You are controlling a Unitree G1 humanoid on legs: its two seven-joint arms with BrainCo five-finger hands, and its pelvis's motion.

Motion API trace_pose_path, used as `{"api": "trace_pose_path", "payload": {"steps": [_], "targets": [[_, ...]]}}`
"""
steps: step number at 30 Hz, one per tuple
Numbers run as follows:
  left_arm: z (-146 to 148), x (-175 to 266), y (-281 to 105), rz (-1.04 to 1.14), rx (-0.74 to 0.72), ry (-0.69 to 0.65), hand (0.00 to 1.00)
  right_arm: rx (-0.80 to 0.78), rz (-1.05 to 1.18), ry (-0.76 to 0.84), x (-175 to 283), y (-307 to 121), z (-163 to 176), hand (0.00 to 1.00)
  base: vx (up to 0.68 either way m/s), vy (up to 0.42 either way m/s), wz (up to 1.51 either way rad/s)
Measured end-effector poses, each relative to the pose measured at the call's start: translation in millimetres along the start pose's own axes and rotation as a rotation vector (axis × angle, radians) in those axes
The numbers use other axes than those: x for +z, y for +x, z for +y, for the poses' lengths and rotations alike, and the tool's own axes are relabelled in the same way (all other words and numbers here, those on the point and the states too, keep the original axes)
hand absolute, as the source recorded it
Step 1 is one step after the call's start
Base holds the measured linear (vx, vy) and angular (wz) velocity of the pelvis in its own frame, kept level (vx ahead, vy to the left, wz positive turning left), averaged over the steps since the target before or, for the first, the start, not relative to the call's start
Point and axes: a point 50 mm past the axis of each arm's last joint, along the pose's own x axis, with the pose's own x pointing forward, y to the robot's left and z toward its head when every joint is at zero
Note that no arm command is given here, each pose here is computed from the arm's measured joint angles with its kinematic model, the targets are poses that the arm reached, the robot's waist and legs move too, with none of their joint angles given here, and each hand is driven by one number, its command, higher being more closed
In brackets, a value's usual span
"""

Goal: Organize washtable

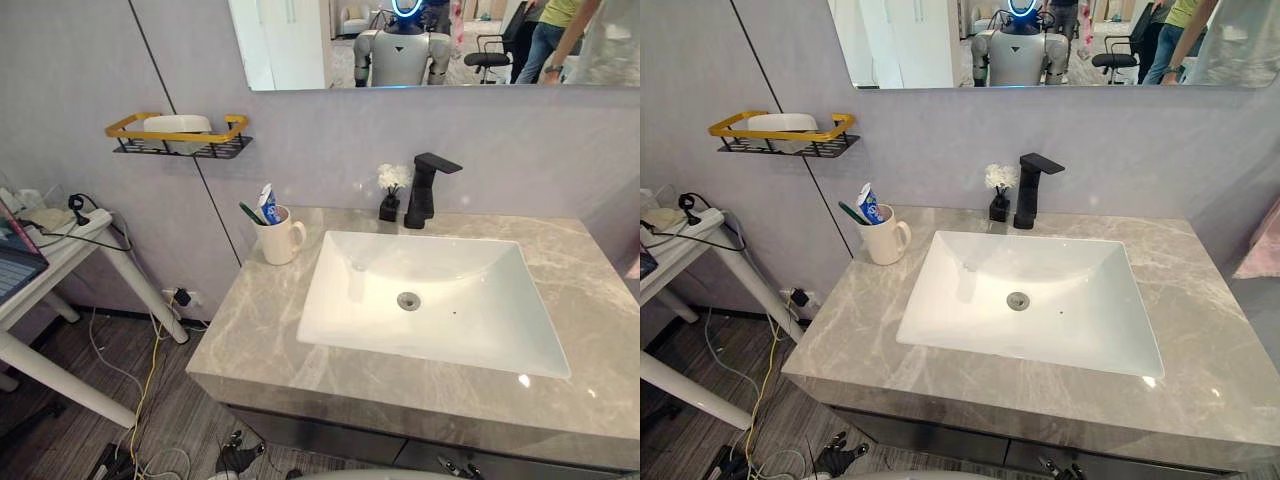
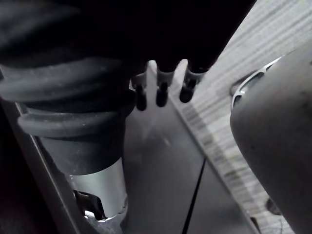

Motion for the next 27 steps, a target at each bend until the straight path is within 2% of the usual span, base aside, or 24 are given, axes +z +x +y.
{"api": "trace_pose_path", "payload": {"steps": [6,23,27], "targets": [[-6,8,4,-0.011,-0.029,0.077,0.00,0.020,0.006,-0.021,4,4,8,0.00,0.00,-0.024,-0.13],[-7,17,9,-0.011,-0.032,0.130,0.00,0.067,-0.001,-0.112,12,8,19,0.00,-0.01,-0.007,-0.03],[-8,31,11,-0.058,-0.039,0.140,0.00,0.127,-0.052,-0.151,22,7,36,0.00,0.01,0.017,-0.15]]}}
